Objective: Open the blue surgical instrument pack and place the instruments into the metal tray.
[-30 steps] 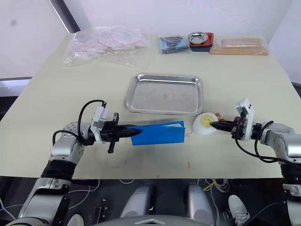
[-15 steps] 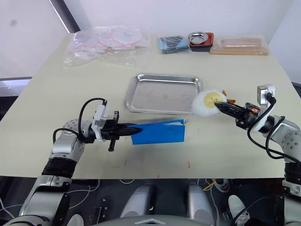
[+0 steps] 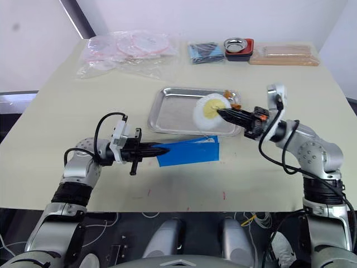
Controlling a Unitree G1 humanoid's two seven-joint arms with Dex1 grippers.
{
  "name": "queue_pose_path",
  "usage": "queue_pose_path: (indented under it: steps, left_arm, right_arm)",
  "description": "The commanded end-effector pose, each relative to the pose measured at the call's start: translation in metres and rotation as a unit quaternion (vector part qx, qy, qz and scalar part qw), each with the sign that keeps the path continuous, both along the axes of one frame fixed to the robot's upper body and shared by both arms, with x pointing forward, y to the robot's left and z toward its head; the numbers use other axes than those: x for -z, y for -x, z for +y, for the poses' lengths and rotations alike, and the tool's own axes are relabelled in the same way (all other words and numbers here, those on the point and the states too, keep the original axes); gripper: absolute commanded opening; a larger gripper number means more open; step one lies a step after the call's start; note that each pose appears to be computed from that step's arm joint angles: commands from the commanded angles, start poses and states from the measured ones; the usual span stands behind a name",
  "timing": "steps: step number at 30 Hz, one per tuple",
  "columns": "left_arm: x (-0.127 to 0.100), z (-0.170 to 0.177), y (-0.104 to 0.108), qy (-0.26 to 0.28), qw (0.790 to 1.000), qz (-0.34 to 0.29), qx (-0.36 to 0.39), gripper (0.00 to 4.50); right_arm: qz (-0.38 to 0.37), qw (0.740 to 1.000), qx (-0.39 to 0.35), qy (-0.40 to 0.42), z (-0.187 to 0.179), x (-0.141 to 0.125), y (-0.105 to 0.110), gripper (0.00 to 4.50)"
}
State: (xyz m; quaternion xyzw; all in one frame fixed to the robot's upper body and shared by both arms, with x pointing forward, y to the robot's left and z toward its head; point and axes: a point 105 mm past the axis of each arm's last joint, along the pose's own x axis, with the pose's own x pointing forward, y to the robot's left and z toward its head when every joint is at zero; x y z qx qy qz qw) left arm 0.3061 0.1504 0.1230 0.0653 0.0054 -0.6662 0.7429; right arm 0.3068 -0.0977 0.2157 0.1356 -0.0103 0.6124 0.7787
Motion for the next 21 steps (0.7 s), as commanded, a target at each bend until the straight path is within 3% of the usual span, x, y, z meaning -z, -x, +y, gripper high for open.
queue_pose_path:
  steps: [1,12,21]
  left_arm:
    - [-0.004,-0.008,-0.002,-0.008,1.000,-0.021,0.020,0.00]
    - [-0.003,-0.014,-0.006,-0.016,0.999,-0.030,0.032,0.00]
    - [0.001,-0.019,-0.006,-0.015,0.999,-0.028,0.041,0.00]
  right_arm:
    - [-0.046,0.999,-0.023,0.007,0.022,-0.011,-0.003,0.01]
    - [-0.104,0.992,-0.063,0.042,0.082,-0.003,-0.001,0.01]
    - [-0.126,0.990,-0.056,-0.015,0.105,-0.016,0.010,0.01]
